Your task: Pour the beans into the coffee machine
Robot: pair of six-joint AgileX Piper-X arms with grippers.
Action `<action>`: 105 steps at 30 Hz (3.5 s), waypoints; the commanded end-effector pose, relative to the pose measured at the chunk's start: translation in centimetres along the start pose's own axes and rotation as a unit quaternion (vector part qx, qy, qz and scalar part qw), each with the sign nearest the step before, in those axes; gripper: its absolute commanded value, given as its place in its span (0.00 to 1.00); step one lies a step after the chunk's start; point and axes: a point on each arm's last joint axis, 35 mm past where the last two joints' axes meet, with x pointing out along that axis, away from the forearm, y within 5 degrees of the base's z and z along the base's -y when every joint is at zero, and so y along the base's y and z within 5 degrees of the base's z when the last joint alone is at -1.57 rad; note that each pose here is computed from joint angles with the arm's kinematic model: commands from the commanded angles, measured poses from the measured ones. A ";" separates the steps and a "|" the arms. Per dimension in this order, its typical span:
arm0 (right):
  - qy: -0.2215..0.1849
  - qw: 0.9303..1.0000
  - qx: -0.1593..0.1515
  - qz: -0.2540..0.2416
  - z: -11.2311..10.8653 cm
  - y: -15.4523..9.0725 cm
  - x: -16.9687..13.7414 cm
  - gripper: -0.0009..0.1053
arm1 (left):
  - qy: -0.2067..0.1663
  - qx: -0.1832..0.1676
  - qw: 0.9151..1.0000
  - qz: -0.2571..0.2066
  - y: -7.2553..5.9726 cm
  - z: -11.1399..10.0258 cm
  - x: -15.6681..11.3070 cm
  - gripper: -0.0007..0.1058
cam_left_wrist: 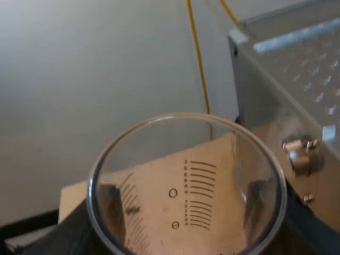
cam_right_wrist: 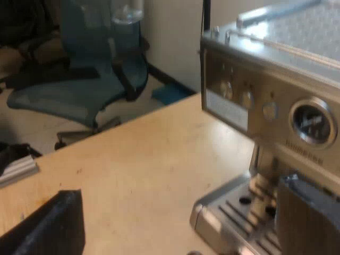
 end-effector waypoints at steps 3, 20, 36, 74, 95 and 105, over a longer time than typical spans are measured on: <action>0.038 0.999 0.011 0.021 -2.0 0.4 1.6 0.75 | -0.002 -0.019 1.000 -0.009 0.1 -2.3 -0.2 0.23; 0.103 0.994 0.023 0.041 -7.8 1.6 5.5 0.75 | 0.012 -0.083 0.995 -0.045 0.2 -14.1 3.8 0.23; 0.073 0.997 0.017 0.030 -10.5 1.6 10.4 0.75 | -0.063 -0.072 0.994 -0.047 0.3 -20.3 6.4 0.23; 0.093 0.995 0.020 0.036 -12.0 1.7 12.1 0.75 | -0.022 -0.085 0.995 -0.046 1.9 -27.1 14.9 0.23; 0.094 0.995 0.020 0.033 -12.0 1.7 12.1 0.75 | 0.005 -0.089 0.994 -0.057 1.9 -28.0 15.6 0.66; 0.094 0.995 0.020 0.033 -12.0 1.7 12.1 0.75 | 0.060 -0.102 0.992 -0.048 1.8 -29.2 15.5 0.72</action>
